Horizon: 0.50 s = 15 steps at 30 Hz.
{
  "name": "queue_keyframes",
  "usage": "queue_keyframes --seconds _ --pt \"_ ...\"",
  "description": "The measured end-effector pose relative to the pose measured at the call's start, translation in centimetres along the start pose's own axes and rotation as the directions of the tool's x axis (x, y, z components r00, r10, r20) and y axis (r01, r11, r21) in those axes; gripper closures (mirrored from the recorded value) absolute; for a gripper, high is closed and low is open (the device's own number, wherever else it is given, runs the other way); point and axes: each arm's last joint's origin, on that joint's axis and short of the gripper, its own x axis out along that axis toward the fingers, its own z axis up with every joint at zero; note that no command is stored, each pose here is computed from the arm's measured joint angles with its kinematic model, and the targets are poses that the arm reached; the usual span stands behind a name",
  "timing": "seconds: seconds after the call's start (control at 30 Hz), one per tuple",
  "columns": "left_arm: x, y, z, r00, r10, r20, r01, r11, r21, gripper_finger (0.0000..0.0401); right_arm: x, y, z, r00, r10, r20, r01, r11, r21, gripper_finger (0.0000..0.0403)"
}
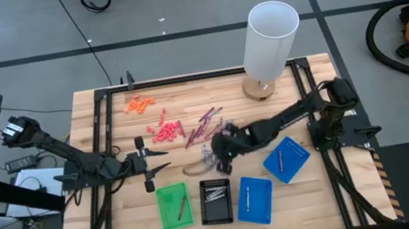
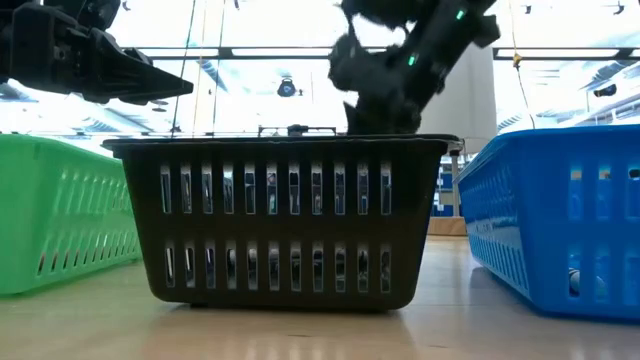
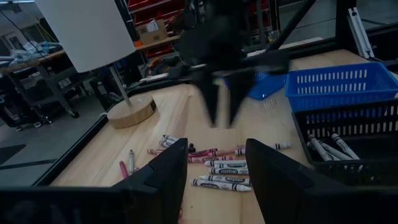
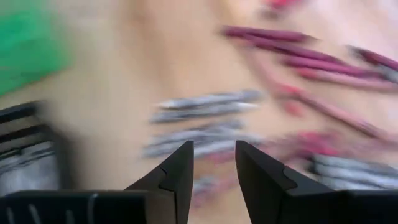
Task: Sort crayons
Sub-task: Put the black crayon into the black basket
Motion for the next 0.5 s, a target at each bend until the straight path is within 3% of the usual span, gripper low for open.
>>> queue_keyframes --seconds 0.1,0.23,0.5 --pt "0.0 0.0 -0.1 1.000 -0.001 -0.005 0.001 1.000 0.004 0.0228 0.3 -1.7 0.0 0.995 -0.087 -0.044 0.086 0.996 -0.004 0.0276" --pt "0.0 0.0 -0.1 1.000 -0.002 -0.012 0.002 1.000 0.009 0.0228 0.7 -3.4 -0.1 0.985 -0.119 -0.128 0.112 0.992 -0.063 0.0277" --pt "0.0 0.0 -0.3 1.000 -0.004 -0.024 0.004 1.000 0.018 0.0228 2.3 -8.1 -0.5 0.970 -0.184 -0.158 0.193 0.980 0.045 0.0277"
